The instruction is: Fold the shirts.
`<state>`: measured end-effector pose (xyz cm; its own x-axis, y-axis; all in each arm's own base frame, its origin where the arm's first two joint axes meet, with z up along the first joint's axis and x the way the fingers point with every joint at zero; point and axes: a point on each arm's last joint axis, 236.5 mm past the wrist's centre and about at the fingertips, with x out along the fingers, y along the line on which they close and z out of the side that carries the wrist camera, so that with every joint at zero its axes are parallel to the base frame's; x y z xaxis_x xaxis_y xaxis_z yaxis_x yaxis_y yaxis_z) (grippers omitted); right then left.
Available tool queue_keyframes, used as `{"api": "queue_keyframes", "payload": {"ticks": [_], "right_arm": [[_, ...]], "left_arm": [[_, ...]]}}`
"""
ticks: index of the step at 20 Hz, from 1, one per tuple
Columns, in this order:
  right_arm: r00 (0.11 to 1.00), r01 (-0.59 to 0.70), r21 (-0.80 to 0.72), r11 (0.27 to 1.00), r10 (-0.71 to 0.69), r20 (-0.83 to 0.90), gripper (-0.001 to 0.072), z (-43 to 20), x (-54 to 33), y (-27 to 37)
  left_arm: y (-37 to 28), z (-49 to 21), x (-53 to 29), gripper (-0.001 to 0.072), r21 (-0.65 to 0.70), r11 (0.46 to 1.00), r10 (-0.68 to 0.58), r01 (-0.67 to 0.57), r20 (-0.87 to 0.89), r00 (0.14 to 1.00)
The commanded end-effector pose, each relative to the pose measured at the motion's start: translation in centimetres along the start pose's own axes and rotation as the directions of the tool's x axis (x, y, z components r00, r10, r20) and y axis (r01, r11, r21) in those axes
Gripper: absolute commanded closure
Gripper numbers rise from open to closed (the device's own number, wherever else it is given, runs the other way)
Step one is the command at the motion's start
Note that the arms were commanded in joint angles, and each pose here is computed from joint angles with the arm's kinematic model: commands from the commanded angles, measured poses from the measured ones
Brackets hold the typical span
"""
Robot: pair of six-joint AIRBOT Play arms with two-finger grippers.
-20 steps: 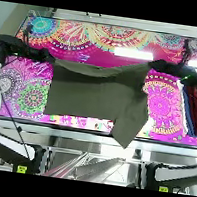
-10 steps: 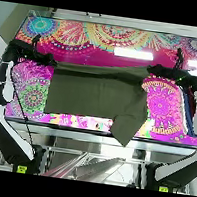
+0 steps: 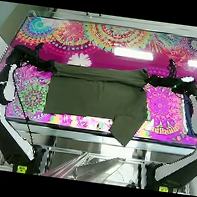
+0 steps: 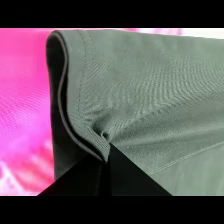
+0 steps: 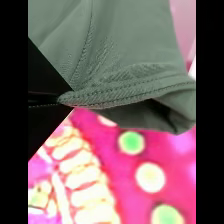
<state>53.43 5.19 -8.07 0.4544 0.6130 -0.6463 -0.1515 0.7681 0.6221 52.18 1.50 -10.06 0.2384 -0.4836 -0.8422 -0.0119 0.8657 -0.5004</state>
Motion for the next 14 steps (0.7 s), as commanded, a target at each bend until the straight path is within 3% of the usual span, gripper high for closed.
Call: {"api": "queue_keyframes", "payload": {"ticks": [1,4,5,6,7,11,14], "right_arm": [[1.000,0.003,-0.009,1.000,-0.003,-0.020,0.0693,-0.8,1.1,0.1],[0.999,-0.014,-0.031,0.999,0.013,-0.029,0.0690,-0.9,1.4,1.6],[1.000,-0.017,-0.040,0.999,0.016,-0.023,0.0637,-0.5,0.9,2.0],[1.000,-0.019,-0.050,0.999,0.018,-0.008,0.0430,0.1,0.0,2.5],[1.000,-0.015,-0.063,0.998,0.016,0.014,0.0311,0.9,-1.0,2.9],[0.993,0.026,-0.070,0.997,-0.018,0.119,0.0310,4.4,-8.8,4.0],[0.996,-0.007,0.009,1.000,0.006,0.084,0.0310,2.5,-14.5,3.1]], "left_arm": [[-0.2,-0.1,0.5,0.0697,0.008,1.000,0.003,-0.003,-0.001,1.000],[-0.9,-0.4,0.5,0.0694,0.020,1.000,-0.006,0.006,-0.017,1.000],[-1.2,-0.5,0.1,0.0689,0.025,1.000,-0.008,0.009,-0.018,1.000],[-1.5,-0.3,-0.7,0.0389,0.031,0.999,-0.008,0.008,-0.010,1.000],[-1.7,0.0,-1.8,0.0011,0.032,0.999,-0.007,0.007,0.006,1.000],[-2.1,-0.4,-7.7,0.0023,0.035,0.999,0.015,-0.016,0.028,0.999],[-1.2,-5.2,-10.8,0.0023,-0.044,0.999,0.017,-0.020,-0.069,0.997]]}}
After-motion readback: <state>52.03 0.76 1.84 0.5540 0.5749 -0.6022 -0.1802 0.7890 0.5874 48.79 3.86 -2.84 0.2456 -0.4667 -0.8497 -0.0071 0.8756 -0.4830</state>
